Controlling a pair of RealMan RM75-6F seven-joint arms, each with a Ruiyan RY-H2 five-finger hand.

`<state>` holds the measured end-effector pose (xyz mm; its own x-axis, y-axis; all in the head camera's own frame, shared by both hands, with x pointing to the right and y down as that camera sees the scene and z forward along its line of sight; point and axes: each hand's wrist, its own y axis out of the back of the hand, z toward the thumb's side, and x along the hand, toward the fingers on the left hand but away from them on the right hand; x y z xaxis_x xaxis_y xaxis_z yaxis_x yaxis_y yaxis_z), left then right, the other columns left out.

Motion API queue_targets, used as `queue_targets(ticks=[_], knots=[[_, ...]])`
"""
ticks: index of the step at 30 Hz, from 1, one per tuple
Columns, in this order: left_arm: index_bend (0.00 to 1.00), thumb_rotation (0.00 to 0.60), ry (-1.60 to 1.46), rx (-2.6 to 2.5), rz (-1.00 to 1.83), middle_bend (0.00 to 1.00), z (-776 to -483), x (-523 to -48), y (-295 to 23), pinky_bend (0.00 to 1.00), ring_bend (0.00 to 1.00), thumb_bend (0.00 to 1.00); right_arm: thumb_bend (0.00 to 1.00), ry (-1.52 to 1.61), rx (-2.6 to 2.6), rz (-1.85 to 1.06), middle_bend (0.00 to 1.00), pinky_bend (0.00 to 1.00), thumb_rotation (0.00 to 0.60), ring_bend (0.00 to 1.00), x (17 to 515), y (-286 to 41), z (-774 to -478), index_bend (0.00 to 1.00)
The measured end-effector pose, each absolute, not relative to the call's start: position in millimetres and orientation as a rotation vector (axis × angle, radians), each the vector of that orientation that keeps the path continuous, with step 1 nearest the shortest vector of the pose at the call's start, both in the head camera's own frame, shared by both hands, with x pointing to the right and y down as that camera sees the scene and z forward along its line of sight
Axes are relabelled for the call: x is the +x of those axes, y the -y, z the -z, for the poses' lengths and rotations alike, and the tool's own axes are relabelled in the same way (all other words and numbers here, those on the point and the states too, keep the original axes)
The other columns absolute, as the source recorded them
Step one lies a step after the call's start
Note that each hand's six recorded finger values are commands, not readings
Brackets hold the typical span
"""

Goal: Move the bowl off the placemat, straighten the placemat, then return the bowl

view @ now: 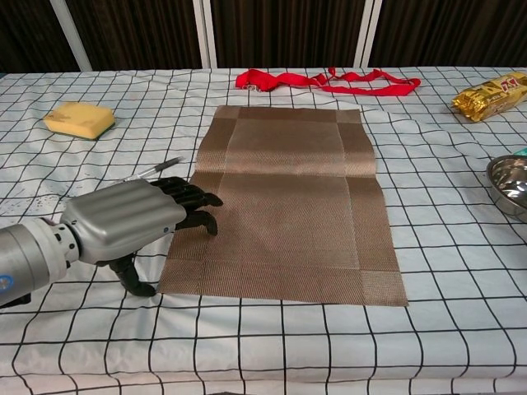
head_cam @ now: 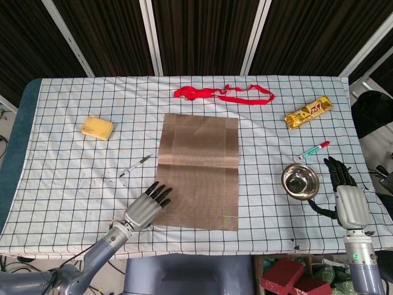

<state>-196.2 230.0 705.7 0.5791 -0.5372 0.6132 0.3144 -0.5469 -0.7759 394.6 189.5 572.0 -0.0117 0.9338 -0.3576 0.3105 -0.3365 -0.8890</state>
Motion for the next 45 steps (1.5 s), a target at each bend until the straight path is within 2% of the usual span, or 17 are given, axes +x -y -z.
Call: queue_targets(ticks=[6, 16, 30, 37, 40, 45], knots=[[0.32, 0.6, -0.21, -1.878, 1.091, 0.13, -705, -191, -231, 0.09, 0.0, 0.25, 0.16, 1.299, -1.689, -1.369, 0.02, 0.17, 0.6, 0.02, 394, -189, -573, 0.06], [0.39, 0.6, -0.242, -1.92, 1.031, 0.18, -701, -186, -235, 0.09, 0.01, 0.33, 0.17, 1.298, -1.691, -1.371, 0.02, 0.17, 0.6, 0.02, 393, -190, -573, 0.07], [0.43, 0.6, -0.291, -1.957, 0.977, 0.18, -693, -181, -237, 0.09, 0.01, 0.34, 0.19, 1.296, -1.699, -1.375, 0.02, 0.17, 0.6, 0.02, 392, -190, -574, 0.07], [0.53, 0.6, -0.33, -1.972, 0.943, 0.2, -692, -174, -237, 0.09, 0.01, 0.34, 0.21, 1.292, -1.701, -1.376, 0.02, 0.17, 0.6, 0.02, 392, -190, -575, 0.08], [0.58, 0.6, -0.345, -1.972, 0.938, 0.22, -693, -174, -236, 0.09, 0.03, 0.37, 0.21, 1.293, -1.704, -1.377, 0.02, 0.17, 0.6, 0.02, 392, -190, -575, 0.08], [0.62, 0.6, -0.351, -1.97, 0.932, 0.24, -694, -173, -236, 0.11, 0.04, 0.41, 0.21, 1.288, -1.708, -1.38, 0.02, 0.17, 0.6, 0.02, 391, -191, -575, 0.08]])
